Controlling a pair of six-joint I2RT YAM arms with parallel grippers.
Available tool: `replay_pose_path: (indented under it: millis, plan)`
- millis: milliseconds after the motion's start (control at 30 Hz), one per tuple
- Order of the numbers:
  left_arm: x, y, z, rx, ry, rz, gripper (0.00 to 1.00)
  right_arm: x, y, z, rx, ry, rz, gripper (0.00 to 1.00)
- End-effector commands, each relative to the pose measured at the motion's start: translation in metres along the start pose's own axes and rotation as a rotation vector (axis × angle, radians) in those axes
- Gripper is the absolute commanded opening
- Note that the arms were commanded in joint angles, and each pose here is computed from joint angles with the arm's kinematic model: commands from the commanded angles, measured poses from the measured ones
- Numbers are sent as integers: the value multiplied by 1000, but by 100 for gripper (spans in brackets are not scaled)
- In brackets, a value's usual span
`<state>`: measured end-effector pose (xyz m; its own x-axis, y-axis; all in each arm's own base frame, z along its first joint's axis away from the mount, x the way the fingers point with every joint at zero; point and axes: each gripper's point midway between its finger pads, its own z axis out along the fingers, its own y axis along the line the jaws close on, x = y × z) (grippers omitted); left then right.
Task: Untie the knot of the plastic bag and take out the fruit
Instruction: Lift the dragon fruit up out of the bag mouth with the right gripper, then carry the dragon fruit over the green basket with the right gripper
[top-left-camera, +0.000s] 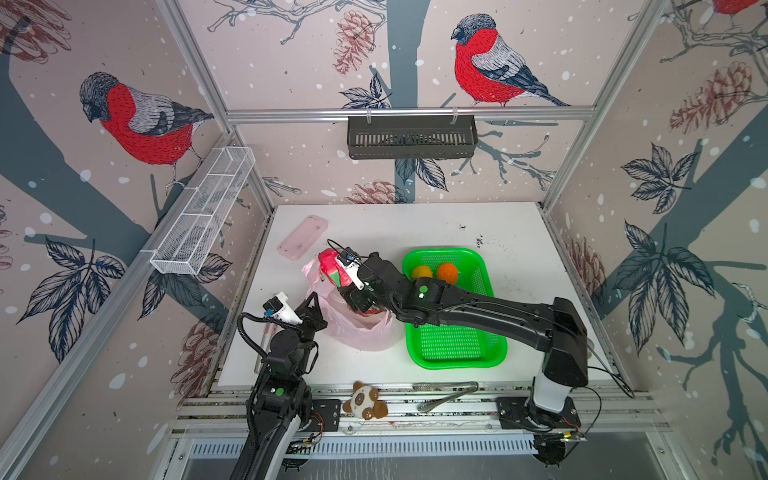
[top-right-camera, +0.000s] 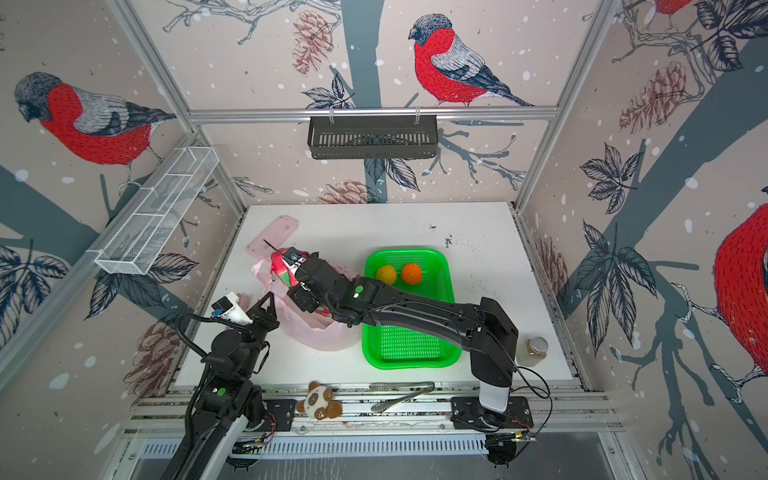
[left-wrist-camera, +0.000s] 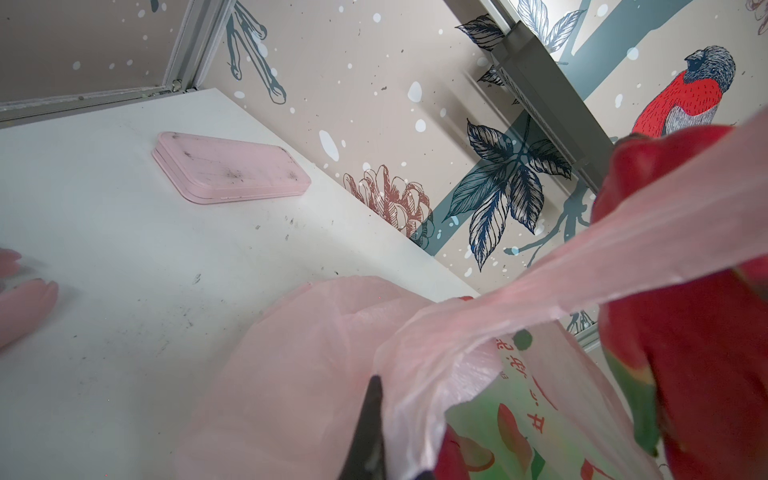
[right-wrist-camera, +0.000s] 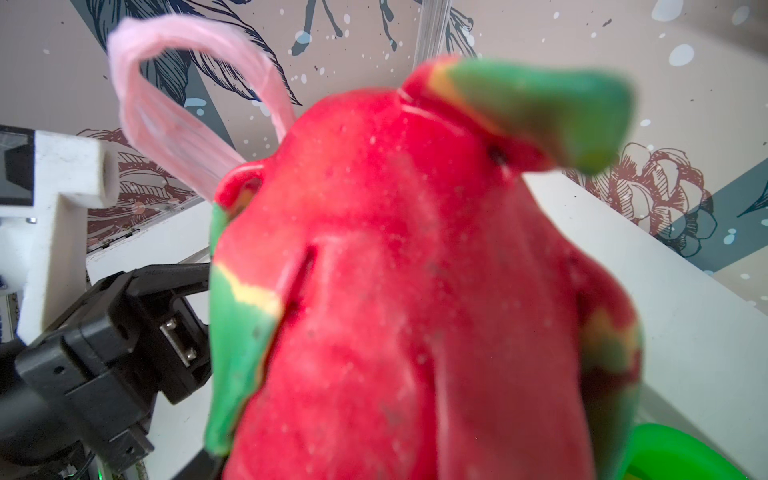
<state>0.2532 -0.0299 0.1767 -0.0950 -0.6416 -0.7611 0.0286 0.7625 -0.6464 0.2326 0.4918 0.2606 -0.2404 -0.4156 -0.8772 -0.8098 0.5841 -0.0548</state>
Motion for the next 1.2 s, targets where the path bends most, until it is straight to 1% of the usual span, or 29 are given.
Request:
replay_pose_path:
  millis: [0, 133, 367, 733, 900, 1167]
  plan:
    - [-2, -4, 0, 20, -8, -15, 0, -36, 3, -5, -12, -126, 10, 29]
    - [-2, -4, 0, 21, -5, -17, 0, -49, 5, -5, -23, -176, 4, 29]
    - [-1, -4, 0, 24, -1, -19, 0, -71, 7, 1, -31, -215, -5, 29]
    - [0, -5, 0, 29, 4, -21, 0, -108, -8, 0, -4, -299, 15, 28]
    - [1, -5, 0, 30, 8, -21, 0, -120, -24, -6, 39, -325, 25, 28]
    - [0, -6, 0, 32, 4, -19, 0, -115, -59, -13, 116, -317, 54, 27]
